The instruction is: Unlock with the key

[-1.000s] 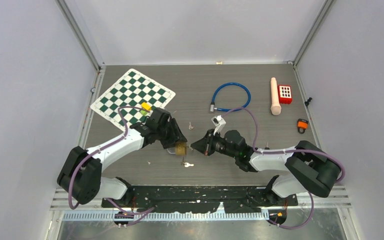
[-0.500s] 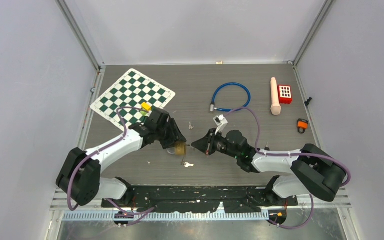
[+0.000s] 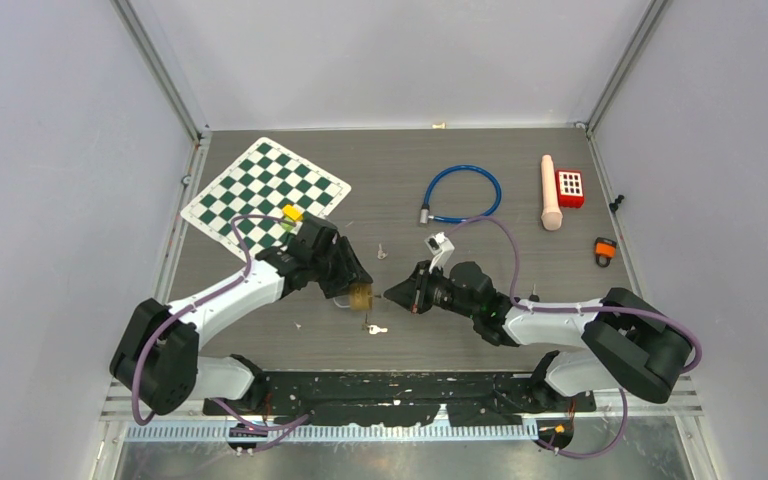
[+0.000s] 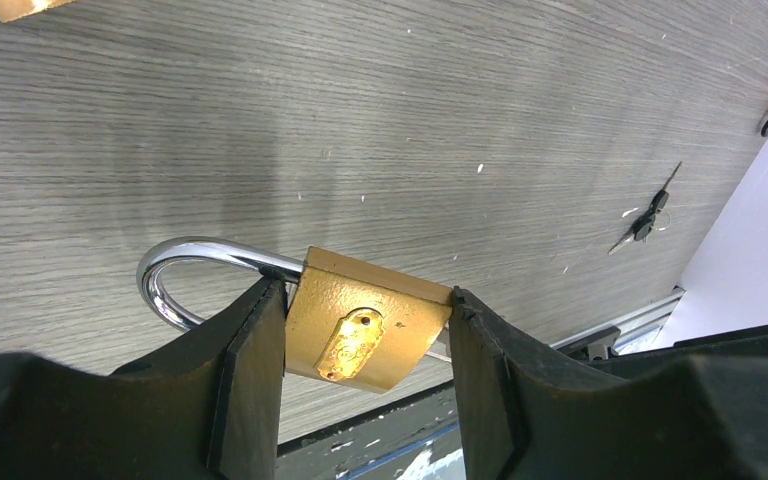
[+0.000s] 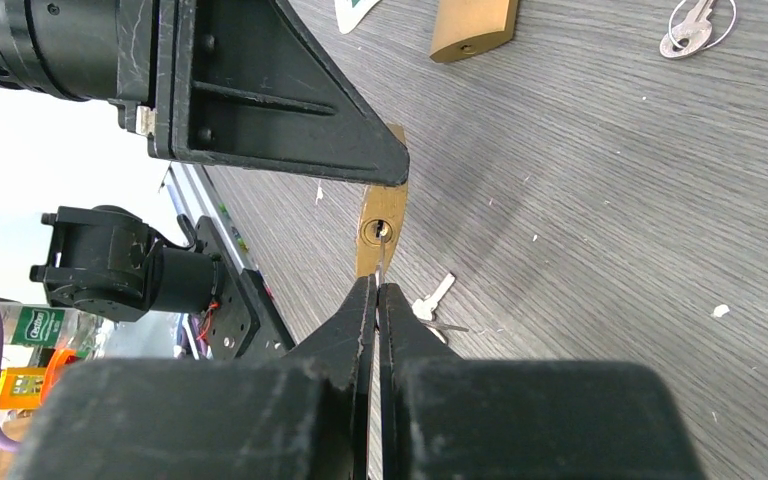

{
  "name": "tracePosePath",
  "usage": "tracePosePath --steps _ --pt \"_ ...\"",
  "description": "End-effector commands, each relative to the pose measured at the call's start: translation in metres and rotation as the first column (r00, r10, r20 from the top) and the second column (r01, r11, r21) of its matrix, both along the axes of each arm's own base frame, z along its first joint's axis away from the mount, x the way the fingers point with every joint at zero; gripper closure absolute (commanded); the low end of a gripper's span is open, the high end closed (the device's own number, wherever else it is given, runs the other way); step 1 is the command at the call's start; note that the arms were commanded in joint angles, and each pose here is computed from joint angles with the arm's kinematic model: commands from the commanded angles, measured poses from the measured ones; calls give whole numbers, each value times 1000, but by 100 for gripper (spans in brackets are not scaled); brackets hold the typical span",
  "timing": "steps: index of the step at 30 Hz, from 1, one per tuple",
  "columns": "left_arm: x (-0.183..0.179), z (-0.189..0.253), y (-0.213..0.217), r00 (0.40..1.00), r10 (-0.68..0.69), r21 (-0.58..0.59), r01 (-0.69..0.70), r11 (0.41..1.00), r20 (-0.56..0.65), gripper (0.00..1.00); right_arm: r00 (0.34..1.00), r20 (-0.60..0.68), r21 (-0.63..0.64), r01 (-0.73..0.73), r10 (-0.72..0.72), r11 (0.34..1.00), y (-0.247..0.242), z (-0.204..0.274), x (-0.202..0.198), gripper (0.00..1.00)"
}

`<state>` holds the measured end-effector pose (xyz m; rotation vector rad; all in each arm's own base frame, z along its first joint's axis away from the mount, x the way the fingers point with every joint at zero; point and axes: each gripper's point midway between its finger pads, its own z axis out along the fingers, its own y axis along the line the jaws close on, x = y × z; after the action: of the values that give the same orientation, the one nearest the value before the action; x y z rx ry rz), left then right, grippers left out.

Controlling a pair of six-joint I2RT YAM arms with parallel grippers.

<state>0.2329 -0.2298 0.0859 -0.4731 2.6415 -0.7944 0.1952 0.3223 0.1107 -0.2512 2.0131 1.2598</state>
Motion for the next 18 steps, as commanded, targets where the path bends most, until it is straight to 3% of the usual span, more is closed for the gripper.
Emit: tracePosePath --steps 1,18 --pt "14 36 -15 994 -3 -115 15 993 105 100 999 39 41 9 -10 999 5 19 5 95" --pt "14 36 -18 994 -15 -123 29 992 110 100 998 55 100 24 -30 995 4 30 5 95"
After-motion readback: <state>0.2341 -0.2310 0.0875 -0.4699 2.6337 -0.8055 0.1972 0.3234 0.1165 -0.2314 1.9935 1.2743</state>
